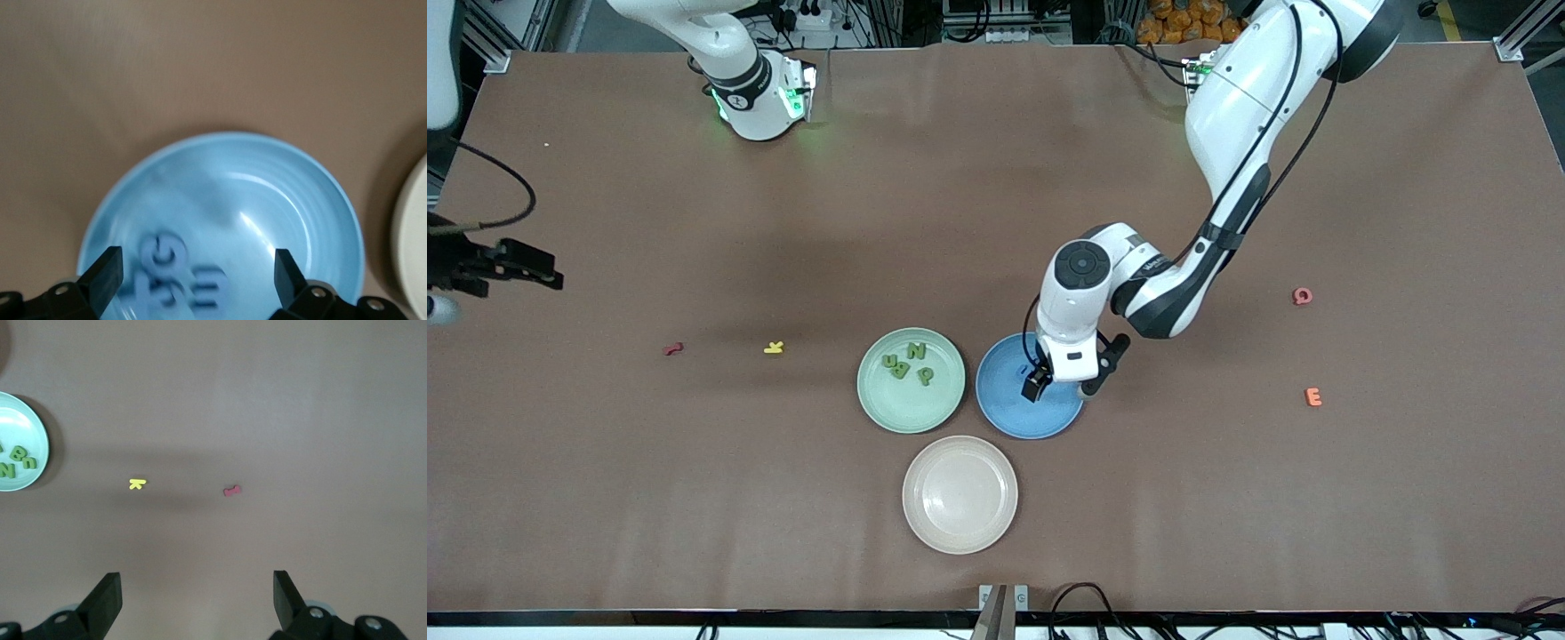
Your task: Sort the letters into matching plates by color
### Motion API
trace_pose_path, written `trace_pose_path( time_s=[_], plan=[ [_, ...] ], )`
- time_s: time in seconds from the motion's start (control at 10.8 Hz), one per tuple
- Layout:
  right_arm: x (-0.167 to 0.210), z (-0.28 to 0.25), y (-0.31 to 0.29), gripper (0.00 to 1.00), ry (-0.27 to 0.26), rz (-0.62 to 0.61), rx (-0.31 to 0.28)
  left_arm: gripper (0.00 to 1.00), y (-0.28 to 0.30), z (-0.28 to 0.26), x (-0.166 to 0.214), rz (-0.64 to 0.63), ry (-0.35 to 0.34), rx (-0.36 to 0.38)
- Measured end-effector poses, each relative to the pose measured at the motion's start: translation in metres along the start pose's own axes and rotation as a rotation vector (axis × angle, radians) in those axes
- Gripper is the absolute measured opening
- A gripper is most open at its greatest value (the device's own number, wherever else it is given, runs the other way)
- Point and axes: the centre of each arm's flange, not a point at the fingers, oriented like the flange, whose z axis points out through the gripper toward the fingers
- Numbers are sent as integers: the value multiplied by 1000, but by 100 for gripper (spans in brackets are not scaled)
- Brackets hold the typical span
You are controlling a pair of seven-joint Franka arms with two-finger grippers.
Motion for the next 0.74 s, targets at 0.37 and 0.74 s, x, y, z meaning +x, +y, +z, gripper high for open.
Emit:
trace_pose_path(
  time_s=[0.37, 0.74],
  plan=[
    [-34, -44, -12, 100, 7, 59, 11, 100, -19, 11, 45, 344, 13, 176],
    [-50, -75, -20, 100, -2, 86, 12, 100, -31, -14, 104, 580, -11, 306]
  ],
)
